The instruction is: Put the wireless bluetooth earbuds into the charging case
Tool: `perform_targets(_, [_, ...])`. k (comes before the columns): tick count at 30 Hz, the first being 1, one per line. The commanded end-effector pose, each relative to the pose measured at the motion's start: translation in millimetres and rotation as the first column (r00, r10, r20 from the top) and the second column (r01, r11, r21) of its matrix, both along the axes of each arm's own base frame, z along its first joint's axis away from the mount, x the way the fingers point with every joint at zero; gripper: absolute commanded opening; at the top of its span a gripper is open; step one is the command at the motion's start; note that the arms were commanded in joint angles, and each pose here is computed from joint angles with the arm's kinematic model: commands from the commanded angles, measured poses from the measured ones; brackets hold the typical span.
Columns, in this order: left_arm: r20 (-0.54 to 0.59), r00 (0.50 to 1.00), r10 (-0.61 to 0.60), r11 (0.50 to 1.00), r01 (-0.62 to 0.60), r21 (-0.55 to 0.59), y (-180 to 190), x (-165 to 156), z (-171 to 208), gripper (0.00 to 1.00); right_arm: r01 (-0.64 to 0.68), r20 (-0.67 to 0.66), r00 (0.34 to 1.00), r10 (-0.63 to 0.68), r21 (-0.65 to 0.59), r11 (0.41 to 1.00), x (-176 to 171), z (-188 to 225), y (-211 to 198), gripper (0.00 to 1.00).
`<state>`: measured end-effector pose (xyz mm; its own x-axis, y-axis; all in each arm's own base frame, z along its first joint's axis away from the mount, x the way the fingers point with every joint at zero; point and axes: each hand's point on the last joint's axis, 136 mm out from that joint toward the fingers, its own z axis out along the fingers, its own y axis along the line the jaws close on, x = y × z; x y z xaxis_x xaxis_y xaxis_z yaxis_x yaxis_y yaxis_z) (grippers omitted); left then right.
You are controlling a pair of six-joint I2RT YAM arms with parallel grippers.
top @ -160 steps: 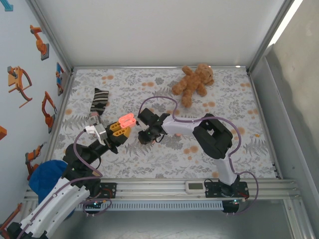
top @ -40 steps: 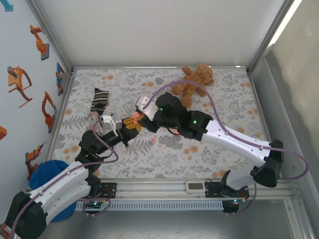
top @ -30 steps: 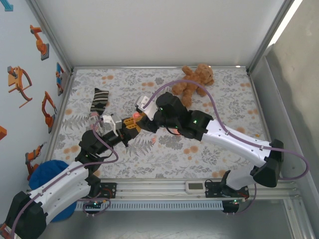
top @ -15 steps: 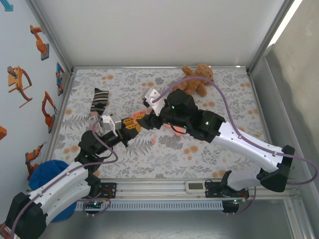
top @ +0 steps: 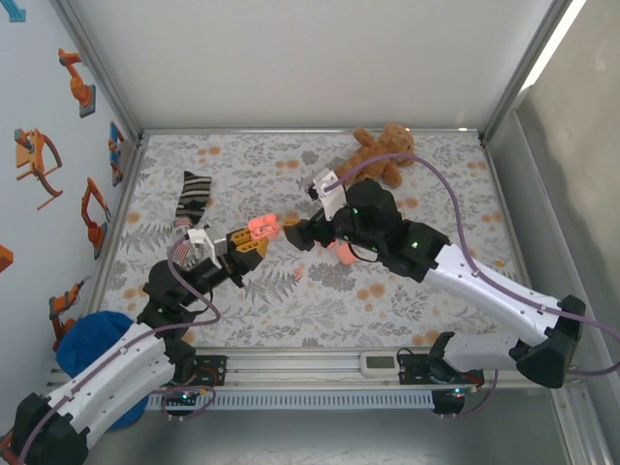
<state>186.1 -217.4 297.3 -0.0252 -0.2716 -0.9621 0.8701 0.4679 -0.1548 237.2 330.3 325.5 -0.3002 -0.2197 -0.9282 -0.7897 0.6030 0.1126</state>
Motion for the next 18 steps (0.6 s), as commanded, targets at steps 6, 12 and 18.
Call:
perform_targets(6, [0.045,0.998,0.053,0.999,-0.053,0.003,12,-6,6,0.00,0.131,-0.182,0.975,-0.124,0.026,0.991,15,-49,-18,0.94])
perform_targets(12, [0.059,0.996,0.064,0.998,-0.064,-0.002,17,-10,10,0.00,0.136,-0.281,0.948,-0.148,-0.061,0.989,15,-99,-15,0.95])
perform_targets(18, [0.068,0.996,0.064,0.998,-0.064,-0.007,19,-13,13,0.00,0.100,-0.353,0.924,-0.148,-0.153,0.983,12,-137,-10,0.95])
